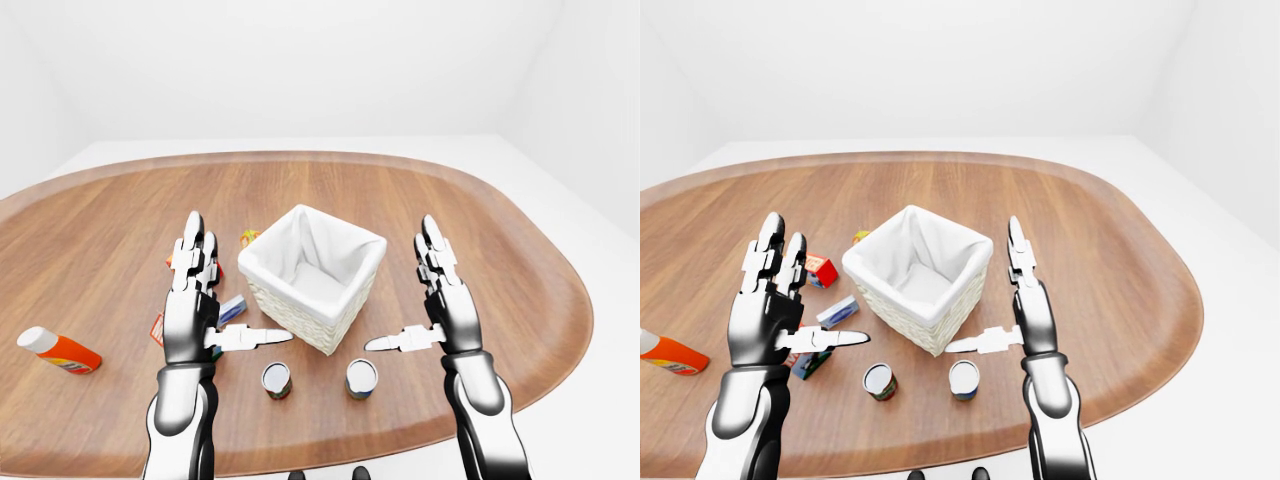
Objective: Pick up the alphabet soup, and put it in the basket.
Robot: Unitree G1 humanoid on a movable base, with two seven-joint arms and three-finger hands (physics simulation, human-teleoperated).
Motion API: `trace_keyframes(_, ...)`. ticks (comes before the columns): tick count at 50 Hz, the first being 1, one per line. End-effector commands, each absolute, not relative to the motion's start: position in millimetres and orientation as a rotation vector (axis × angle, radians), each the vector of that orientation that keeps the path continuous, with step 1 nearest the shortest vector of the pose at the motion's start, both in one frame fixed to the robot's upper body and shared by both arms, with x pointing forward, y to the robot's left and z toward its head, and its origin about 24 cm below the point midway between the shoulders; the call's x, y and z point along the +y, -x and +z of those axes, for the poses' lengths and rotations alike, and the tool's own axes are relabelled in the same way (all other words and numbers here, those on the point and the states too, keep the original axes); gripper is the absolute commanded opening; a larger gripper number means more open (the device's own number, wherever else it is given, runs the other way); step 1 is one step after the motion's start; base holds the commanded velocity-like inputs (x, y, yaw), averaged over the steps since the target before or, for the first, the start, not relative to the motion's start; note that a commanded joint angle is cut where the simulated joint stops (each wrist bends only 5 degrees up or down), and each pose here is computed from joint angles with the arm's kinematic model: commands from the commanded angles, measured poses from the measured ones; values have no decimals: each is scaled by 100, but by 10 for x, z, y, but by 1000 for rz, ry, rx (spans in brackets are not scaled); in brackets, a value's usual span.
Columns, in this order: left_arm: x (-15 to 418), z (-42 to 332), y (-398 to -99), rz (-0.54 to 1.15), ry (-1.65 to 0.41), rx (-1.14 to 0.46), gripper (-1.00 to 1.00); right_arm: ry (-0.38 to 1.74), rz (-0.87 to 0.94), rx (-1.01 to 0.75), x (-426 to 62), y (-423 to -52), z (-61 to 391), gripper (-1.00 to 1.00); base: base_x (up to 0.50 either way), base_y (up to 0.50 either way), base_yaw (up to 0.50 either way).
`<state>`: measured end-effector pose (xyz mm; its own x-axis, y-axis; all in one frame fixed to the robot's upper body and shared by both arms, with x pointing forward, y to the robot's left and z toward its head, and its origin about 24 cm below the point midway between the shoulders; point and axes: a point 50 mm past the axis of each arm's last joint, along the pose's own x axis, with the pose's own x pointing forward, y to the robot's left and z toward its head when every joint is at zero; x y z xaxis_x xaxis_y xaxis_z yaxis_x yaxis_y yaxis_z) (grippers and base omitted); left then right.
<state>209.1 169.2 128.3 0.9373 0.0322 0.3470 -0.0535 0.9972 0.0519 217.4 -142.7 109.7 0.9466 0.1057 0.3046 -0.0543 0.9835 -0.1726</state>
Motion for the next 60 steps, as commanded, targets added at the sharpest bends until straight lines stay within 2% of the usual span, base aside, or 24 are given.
trace_keyframes(1,1692,1284,-2092,44,-61,-355,100,177,79,-315,-1427,-2177,1079,100,0,0,0)
trace_keyframes(18,1698,1299,-2067,49,-59,-357,100,211,62,-257,-1439,-2078,918,100,0,0,0)
trace_keyframes(25,1701,1309,-2065,51,-58,-358,100,202,58,-137,-1491,-1944,666,100,0,0,0)
trace_keyframes(60,1696,1296,-2072,50,-64,-356,100,216,87,92,-1490,-1700,189,100,0,0,0)
